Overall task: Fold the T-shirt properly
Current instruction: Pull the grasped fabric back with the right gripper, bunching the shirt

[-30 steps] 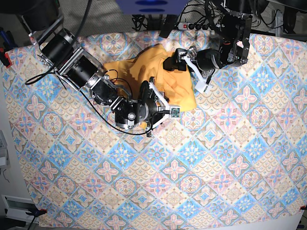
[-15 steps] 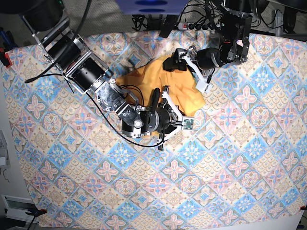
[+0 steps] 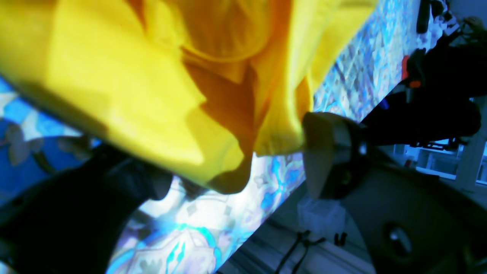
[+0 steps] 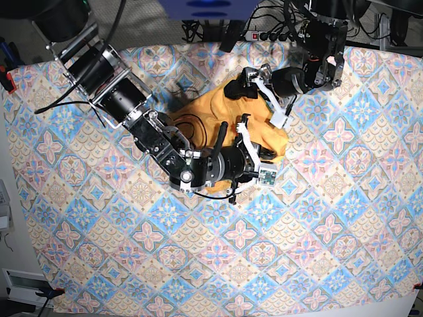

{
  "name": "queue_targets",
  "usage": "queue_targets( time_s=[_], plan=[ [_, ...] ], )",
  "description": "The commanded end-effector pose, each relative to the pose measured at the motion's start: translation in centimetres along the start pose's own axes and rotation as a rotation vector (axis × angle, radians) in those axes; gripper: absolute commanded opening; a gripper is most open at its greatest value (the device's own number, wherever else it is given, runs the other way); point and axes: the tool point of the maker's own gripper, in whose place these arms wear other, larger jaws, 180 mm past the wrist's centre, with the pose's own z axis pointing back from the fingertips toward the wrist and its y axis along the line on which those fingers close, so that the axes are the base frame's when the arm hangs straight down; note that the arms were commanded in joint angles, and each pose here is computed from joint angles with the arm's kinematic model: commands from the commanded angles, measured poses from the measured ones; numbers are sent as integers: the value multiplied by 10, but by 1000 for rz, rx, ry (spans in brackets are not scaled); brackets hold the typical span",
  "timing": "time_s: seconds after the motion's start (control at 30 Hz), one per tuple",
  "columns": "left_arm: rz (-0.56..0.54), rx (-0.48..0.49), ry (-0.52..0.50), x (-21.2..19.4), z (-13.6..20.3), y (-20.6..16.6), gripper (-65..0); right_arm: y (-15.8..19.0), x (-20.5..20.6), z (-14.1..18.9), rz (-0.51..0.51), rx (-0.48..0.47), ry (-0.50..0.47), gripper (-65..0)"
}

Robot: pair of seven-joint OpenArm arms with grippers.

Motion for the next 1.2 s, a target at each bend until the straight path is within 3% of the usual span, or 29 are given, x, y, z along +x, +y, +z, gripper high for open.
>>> queue_targets(
  time_s=[0.0, 0.27, 0.47, 0.63, 0.7, 0.9, 1.17],
  plan=[
    [-9, 32, 12, -1, 1, 6, -157, -5, 35, 3, 21, -3, -92, -599],
    [-9, 32, 12, -1, 1, 6, -157, 8, 34, -30, -69, 57, -107, -578],
    [-11, 30, 11, -1, 1, 5, -157, 5, -15, -47, -92, 25, -1, -403],
    [-8, 27, 15, -2, 1, 4, -157, 9, -7, -36, -62, 12, -38, -290],
    [-8, 26, 14, -2, 1, 4, -157, 2, 4, -25, -39, -15, -76, -285],
    [-41, 16, -11, 2, 7, -7, -157, -33, 14, 13, -115, -153, -150, -285],
    [-134, 5, -67, 15, 28, -27, -157, -52, -31, 44, -142, -230, -77, -305]
  ],
)
